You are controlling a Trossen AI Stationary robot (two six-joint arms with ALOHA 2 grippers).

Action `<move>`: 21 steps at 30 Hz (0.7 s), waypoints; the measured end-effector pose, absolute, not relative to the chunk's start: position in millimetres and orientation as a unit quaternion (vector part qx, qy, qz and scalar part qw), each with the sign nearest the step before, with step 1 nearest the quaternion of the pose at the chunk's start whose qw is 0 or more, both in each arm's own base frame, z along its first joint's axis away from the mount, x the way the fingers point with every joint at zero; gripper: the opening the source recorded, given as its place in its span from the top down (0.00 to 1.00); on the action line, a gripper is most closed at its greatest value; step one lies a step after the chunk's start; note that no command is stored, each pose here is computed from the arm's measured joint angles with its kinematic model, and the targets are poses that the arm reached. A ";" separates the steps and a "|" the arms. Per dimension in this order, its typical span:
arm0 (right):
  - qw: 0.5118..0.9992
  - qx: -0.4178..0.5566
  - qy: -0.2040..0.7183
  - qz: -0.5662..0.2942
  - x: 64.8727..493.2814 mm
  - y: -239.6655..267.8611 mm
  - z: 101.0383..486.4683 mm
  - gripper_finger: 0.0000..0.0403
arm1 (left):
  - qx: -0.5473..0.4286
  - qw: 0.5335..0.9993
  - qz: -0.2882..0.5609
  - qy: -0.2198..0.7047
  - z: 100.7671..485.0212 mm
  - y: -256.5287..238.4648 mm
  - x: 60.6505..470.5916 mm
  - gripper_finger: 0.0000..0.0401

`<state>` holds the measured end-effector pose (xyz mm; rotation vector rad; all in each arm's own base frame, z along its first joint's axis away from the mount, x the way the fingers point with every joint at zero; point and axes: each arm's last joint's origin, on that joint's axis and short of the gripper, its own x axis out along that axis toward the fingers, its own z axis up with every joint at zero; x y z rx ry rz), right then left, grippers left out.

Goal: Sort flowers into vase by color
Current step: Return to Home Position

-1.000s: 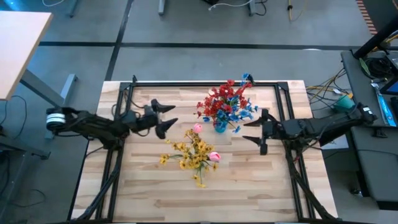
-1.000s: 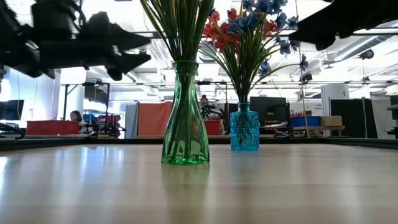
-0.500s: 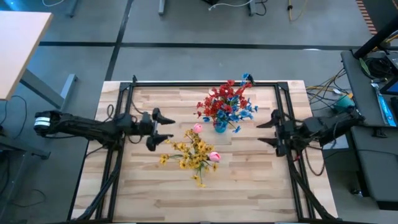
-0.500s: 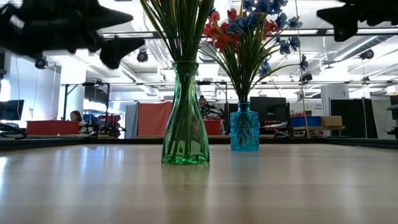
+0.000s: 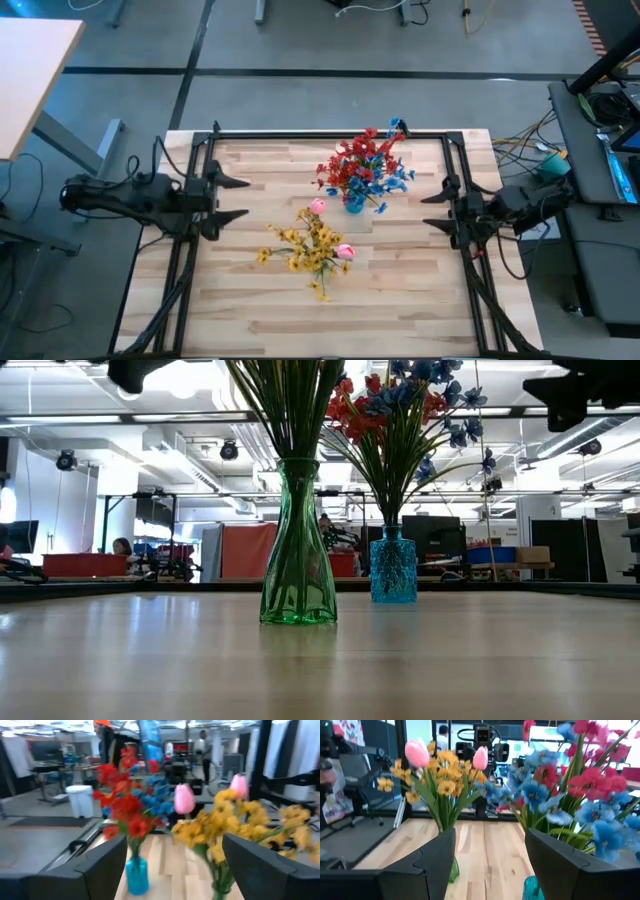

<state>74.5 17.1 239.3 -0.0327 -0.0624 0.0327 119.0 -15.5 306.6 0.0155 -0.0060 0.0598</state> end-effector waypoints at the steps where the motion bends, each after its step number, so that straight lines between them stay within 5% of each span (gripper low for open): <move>1: 0.999 -0.021 -0.029 0.017 74.9 17.3 236.5 0.42 | 0.007 0.999 0.037 -0.006 301.7 -14.9 114.6 0.23; 15: 0.998 -0.022 -0.049 0.015 81.4 19.6 212.8 0.42 | -0.035 0.994 -0.006 -0.103 224.8 -11.2 80.3 0.23; 21: 0.997 -0.012 -0.071 0.028 93.9 24.8 181.0 0.42 | -0.035 0.998 0.010 -0.056 178.3 -13.7 96.7 0.23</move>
